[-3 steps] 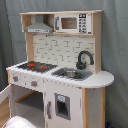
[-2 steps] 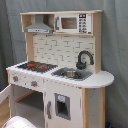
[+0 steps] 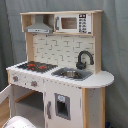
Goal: Play with the kitchen
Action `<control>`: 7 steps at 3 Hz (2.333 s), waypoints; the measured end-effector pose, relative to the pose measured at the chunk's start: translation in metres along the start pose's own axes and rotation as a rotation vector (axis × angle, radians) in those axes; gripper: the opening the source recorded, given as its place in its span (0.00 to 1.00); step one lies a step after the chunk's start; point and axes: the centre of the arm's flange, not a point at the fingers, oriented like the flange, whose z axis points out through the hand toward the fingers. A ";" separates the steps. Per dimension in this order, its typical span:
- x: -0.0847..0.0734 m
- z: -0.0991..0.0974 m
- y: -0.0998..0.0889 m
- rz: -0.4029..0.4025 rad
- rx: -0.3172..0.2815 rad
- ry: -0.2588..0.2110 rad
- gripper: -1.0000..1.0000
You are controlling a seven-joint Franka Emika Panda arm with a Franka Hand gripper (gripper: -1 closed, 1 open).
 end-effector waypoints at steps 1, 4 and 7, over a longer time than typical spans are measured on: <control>-0.008 0.013 -0.003 0.099 -0.010 -0.033 1.00; -0.050 0.030 0.002 0.283 -0.139 -0.209 1.00; -0.140 0.056 0.061 0.298 -0.262 -0.310 1.00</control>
